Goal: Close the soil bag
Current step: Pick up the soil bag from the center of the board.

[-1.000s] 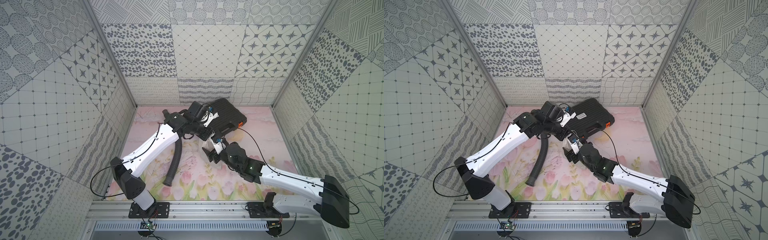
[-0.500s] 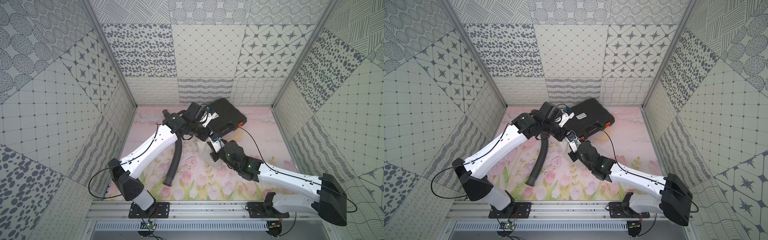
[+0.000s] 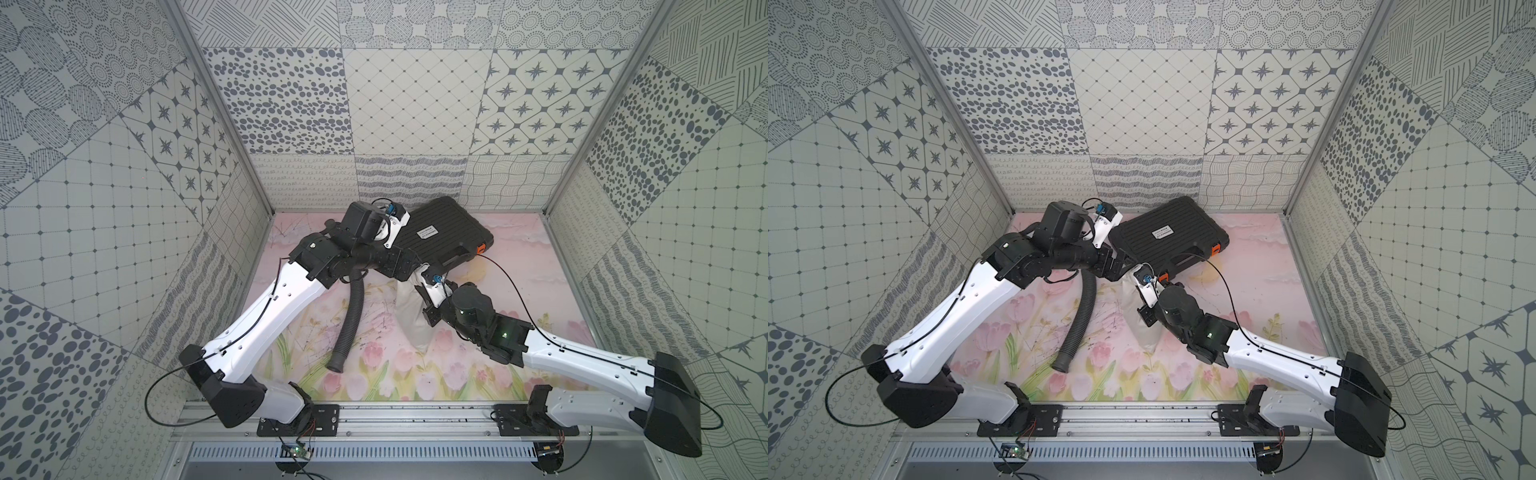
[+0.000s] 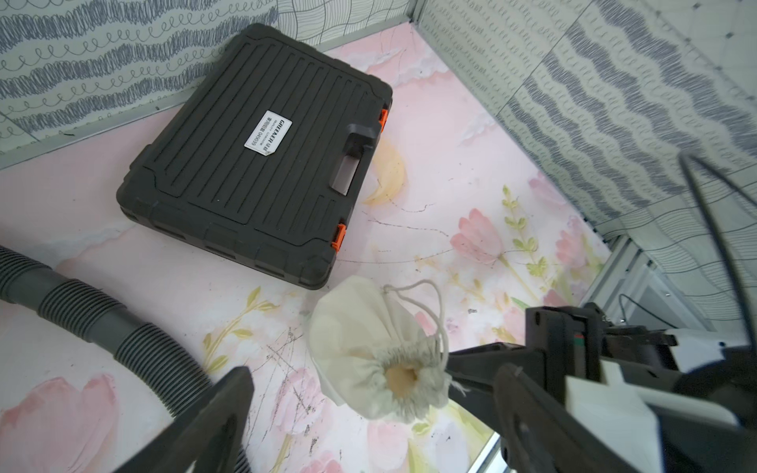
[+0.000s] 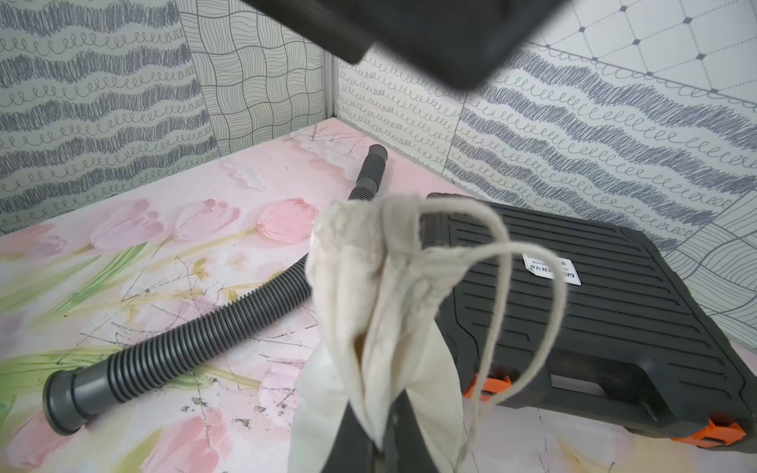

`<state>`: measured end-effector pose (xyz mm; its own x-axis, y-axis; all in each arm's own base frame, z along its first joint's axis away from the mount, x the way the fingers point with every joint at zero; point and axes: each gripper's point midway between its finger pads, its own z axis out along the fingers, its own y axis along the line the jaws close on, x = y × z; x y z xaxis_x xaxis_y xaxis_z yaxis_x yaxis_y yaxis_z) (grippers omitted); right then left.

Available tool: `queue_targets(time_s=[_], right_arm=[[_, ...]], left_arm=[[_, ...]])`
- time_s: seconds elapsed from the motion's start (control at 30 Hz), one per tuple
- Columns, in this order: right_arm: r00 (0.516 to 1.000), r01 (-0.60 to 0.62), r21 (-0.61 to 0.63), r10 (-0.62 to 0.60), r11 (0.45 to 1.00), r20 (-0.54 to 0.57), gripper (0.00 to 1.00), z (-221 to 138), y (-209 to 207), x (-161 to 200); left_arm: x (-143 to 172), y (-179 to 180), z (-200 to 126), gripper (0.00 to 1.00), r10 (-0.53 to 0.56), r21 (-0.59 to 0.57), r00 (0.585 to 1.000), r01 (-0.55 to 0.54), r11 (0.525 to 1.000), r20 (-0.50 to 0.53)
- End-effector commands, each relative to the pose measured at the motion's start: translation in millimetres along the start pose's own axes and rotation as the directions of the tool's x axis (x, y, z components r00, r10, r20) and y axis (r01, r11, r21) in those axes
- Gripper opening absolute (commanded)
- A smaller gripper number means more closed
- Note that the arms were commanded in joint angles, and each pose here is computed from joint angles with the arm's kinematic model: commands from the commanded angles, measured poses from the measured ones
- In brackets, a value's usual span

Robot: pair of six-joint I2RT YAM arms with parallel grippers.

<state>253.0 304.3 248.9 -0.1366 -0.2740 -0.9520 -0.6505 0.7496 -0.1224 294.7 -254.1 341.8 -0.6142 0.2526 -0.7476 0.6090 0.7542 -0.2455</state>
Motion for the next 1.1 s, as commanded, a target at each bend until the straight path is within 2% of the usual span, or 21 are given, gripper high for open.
queue_targets(time_s=[0.0,0.1,0.2,0.3,0.47,0.67,0.87,1.07], right_arm=[[0.996,-0.039,0.011,0.038,0.999,0.079,0.00,-2,-3,-29],[0.994,-0.053,0.011,0.052,0.999,0.098,0.00,-4,-5,-37],[0.987,-0.081,0.002,0.080,0.997,0.143,0.00,-9,-8,-62],[0.980,-0.093,0.011,0.089,0.996,0.180,0.00,-16,-15,-95],[0.972,-0.098,0.059,0.082,0.993,0.221,0.00,-27,-40,-143],[0.954,-0.136,0.139,0.092,0.981,0.284,0.00,-51,-84,-183],[0.952,-0.165,0.226,0.096,0.960,0.289,0.00,-70,-125,-199],[0.959,-0.205,0.321,0.124,0.925,0.256,0.00,-77,-163,-191]], left_arm=[[-2,-44,-33,0.97,-0.093,0.364,0.996,0.087,0.927,-0.003],[9,-28,-36,0.97,-0.102,0.285,0.994,0.108,0.952,-0.037],[10,10,-43,0.97,-0.152,0.084,0.987,0.148,0.985,0.042],[13,36,-53,0.97,-0.210,-0.029,0.970,0.215,0.976,0.123],[28,46,-50,0.97,-0.247,-0.047,0.960,0.255,0.966,0.135],[50,63,-53,0.97,-0.250,-0.144,0.959,0.268,0.952,0.135],[57,65,-62,0.97,-0.253,-0.157,0.950,0.282,0.946,0.183],[68,69,-62,0.97,-0.262,-0.180,0.950,0.292,0.939,0.172]])
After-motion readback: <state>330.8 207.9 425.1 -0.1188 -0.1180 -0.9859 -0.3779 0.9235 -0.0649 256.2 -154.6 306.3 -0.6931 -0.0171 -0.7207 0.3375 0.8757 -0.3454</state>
